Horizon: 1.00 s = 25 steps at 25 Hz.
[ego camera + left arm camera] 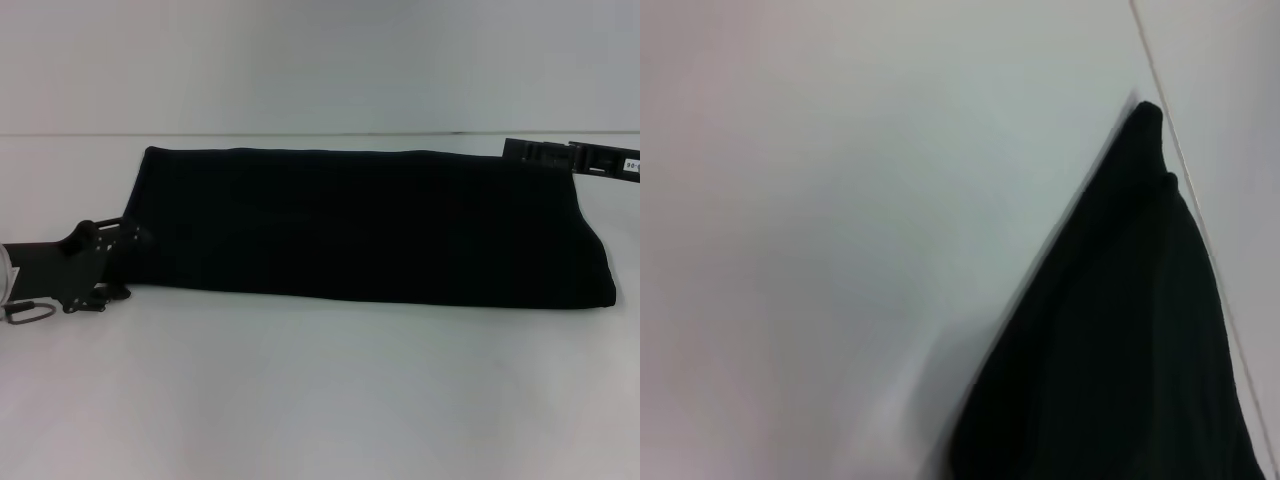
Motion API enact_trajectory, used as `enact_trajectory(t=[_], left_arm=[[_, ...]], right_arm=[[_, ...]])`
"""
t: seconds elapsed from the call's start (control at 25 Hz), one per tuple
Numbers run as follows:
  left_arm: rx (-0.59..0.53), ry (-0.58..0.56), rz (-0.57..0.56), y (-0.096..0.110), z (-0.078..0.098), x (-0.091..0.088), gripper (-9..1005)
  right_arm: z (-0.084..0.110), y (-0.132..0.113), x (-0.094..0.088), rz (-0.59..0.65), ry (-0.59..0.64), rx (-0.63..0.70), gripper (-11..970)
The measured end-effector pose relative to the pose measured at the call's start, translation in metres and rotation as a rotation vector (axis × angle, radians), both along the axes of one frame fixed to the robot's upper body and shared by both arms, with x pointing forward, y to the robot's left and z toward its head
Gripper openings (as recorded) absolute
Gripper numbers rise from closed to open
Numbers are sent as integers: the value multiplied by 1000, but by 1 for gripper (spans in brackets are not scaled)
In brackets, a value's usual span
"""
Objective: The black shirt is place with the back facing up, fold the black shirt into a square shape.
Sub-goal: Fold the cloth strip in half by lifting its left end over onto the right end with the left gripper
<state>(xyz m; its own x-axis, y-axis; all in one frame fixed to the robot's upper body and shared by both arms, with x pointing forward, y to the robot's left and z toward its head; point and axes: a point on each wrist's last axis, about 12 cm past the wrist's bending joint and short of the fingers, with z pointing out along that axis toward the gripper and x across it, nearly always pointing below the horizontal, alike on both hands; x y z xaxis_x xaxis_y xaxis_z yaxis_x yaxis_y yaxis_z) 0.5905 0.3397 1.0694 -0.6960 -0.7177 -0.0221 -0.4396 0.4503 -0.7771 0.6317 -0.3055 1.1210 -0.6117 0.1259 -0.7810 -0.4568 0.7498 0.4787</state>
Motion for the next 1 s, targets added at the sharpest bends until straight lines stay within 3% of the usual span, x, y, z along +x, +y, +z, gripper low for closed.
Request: enact_trajectory(t=[0.4,1.0], left_arm=[[-83,30,85,1,-4,-3,876],[-75,20,133,2,-8,0,875]], right_arm=[[2,0,1,1,-5,2,886],[3,-2,2,-9,-11,7,886]])
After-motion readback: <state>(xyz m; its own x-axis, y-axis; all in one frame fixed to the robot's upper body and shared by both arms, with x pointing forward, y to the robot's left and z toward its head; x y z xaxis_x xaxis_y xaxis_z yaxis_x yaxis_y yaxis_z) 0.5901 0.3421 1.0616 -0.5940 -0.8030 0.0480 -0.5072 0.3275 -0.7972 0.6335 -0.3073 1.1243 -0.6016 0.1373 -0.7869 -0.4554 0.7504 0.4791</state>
